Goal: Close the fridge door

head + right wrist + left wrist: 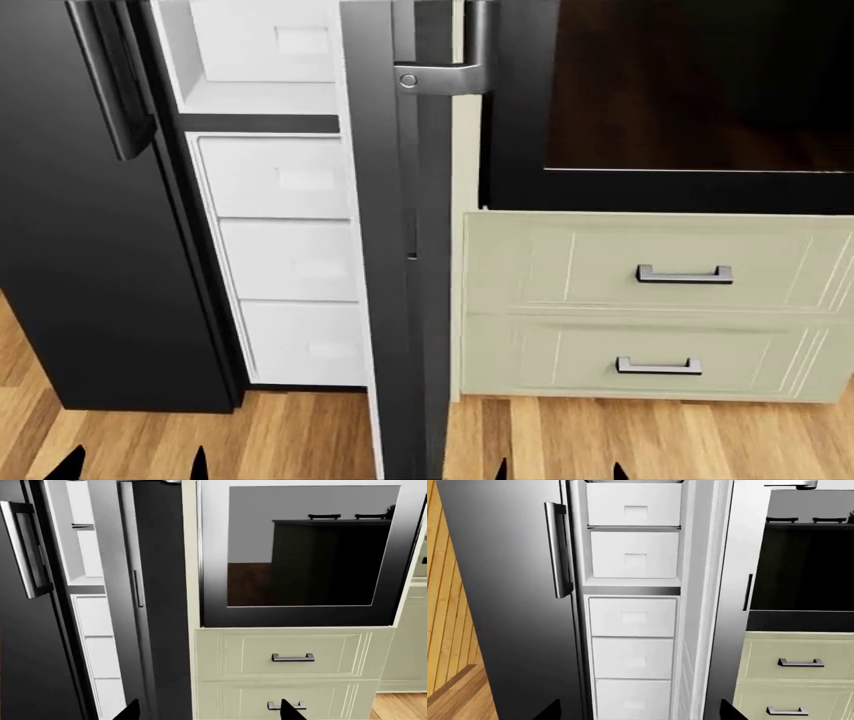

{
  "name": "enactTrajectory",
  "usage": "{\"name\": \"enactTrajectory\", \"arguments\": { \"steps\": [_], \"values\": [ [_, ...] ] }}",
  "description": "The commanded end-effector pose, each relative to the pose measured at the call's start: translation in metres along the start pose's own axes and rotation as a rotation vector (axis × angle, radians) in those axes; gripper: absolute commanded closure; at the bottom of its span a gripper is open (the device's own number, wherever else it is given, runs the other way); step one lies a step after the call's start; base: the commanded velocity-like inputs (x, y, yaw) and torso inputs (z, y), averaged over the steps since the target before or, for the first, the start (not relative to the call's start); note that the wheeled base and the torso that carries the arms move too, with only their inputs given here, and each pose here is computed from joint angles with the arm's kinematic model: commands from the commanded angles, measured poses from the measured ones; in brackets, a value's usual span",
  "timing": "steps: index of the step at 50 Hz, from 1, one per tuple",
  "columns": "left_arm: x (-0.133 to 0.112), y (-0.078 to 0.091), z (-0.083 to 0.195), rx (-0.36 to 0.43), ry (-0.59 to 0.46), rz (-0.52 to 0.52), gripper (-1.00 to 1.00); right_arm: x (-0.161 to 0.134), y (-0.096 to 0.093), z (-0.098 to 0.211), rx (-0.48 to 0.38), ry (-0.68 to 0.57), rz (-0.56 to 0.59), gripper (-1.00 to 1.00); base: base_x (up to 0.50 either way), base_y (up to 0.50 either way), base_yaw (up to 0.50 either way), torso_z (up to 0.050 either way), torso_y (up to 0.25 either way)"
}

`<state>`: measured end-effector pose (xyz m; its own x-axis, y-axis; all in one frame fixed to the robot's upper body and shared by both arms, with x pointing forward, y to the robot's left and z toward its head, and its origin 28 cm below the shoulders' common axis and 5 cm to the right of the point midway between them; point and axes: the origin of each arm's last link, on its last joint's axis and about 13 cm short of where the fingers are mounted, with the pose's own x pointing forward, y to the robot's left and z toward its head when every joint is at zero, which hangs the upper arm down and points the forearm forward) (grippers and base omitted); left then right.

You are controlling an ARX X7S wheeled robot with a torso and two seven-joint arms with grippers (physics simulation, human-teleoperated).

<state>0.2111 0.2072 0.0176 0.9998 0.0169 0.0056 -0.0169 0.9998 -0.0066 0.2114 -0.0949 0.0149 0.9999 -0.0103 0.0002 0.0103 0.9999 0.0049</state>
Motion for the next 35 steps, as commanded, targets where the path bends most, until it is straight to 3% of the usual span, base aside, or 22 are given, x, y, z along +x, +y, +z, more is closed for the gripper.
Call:
{"name": "enactTrajectory", "arguments": {
  "steps": [1, 19, 35],
  "values": [
    [0.0004, 0.0002, -0.0001, 0.0, -0.001, 0.0, -1.0, 0.0002, 0.0, 0.0002, 0.004, -0.003, -0.001, -1.0, 0.0, -0.5, 0.0, 0.0, 0.0],
    [-0.0008, -0.0003, 0.0016, -0.006, 0.001, 0.002, -1.0, -0.0008, -0.0006, 0.001, -0.001, -0.006, 0.0, -1.0, 0.0, -0.5, 0.0, 0.0, 0.0],
    [-0.0017, -0.0002, 0.0017, -0.005, 0.001, 0.001, -1.0, -0.0016, -0.0002, 0.002, -0.004, -0.006, -0.001, -1.0, 0.0, -0.01, 0.0, 0.0, 0.0]
  ]
}}
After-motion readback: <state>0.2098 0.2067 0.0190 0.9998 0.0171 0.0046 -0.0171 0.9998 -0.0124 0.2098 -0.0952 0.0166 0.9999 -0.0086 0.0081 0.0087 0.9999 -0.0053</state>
